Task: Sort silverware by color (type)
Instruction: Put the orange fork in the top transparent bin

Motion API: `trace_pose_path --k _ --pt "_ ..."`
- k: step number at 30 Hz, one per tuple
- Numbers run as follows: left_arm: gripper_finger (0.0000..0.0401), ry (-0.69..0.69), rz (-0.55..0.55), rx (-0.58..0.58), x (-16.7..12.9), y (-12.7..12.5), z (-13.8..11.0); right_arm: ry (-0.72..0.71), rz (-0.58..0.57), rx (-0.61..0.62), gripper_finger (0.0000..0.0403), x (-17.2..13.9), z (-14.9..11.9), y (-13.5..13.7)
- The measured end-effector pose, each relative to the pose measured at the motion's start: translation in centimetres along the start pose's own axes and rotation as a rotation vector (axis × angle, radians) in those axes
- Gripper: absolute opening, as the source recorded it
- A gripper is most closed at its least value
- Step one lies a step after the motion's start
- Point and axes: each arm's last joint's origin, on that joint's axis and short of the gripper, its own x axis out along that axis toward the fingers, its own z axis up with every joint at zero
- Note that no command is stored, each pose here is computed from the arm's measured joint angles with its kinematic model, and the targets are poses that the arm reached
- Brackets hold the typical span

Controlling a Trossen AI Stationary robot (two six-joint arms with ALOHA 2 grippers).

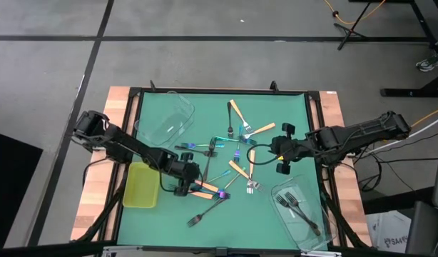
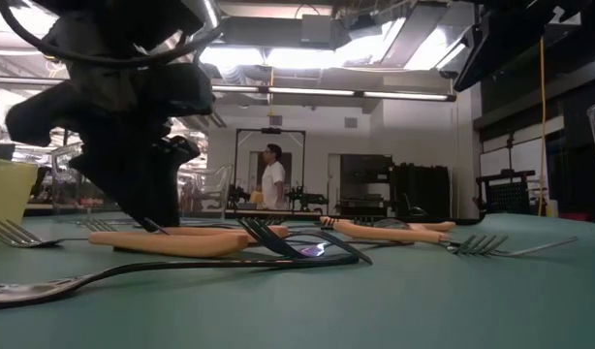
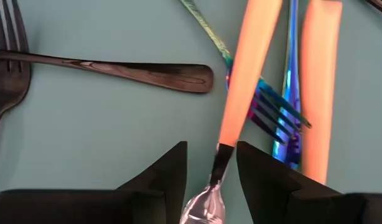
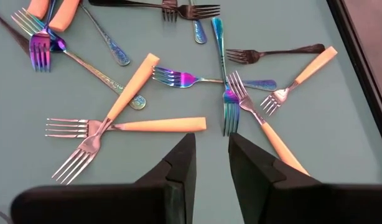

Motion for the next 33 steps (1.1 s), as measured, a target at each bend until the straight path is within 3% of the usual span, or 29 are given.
trace_pose_path --k 8,33 --pt "0.0133 0.012 -0.058 0.0 0.0 -0.2 0.0 0.001 0.0 0.0 0.0085 0.0 0.0 0.0" --pt "0.0132 0.056 -0.039 -0.002 1.5 0.0 -0.5 0.004 -0.002 -0.002 0.0085 0.0 0.0 0.0"
